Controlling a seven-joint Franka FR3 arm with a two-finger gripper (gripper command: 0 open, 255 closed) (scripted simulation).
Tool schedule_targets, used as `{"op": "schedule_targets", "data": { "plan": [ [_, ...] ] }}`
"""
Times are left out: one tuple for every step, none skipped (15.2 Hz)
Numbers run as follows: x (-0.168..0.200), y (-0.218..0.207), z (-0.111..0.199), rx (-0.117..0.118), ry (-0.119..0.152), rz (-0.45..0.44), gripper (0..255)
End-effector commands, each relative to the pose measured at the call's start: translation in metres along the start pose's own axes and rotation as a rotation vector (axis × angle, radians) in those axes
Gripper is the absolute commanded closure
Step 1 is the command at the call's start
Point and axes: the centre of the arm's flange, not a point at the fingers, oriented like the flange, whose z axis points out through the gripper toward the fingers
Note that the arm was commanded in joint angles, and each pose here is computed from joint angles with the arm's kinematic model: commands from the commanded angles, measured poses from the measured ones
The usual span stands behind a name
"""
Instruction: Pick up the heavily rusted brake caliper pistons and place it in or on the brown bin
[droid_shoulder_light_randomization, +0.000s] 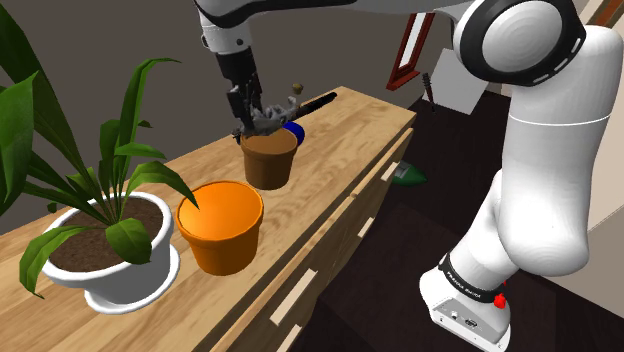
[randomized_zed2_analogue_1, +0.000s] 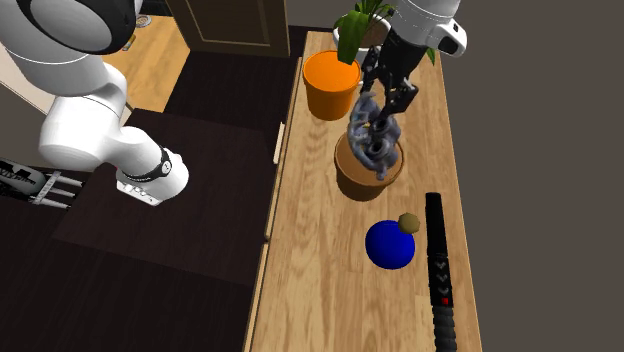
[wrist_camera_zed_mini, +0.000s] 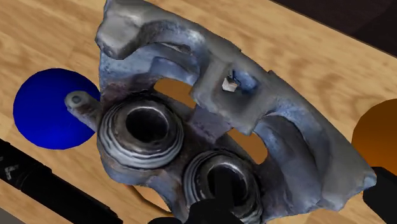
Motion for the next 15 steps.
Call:
{"op": "schedule_targets", "data": {
  "plan": [
    [0.000,0.000,0.000,0.000,-0.001,0.000,0],
    [0.000,0.000,0.000,0.000,-0.001,0.000,0],
    [0.000,0.000,0.000,0.000,-0.001,0.000,0],
    [0.000,0.000,0.001,0.000,-0.001,0.000,0],
    [0.000,0.000,-0.012,0.000,-0.001,0.000,0],
    [0.000,0.000,-0.025,0.000,-0.001,0.000,0],
    [0.000,0.000,-0.039,0.000,-0.001,0.000,0],
    [0.000,0.000,-0.049,0.000,-0.001,0.000,0],
    [0.000,0.000,-0.049,0.000,-0.001,0.000,0],
    [0.000,0.000,-0.049,0.000,-0.001,0.000,0],
    [0.000,0.000,-0.049,0.000,-0.001,0.000,0],
    [0.000,0.000,-0.049,0.000,-0.001,0.000,0],
    [0.000,0.000,-0.049,0.000,-0.001,0.000,0],
    [0.000,0.000,-0.049,0.000,-0.001,0.000,0],
    [0.000,0.000,-0.049,0.000,-0.001,0.000,0]
  ]
}}
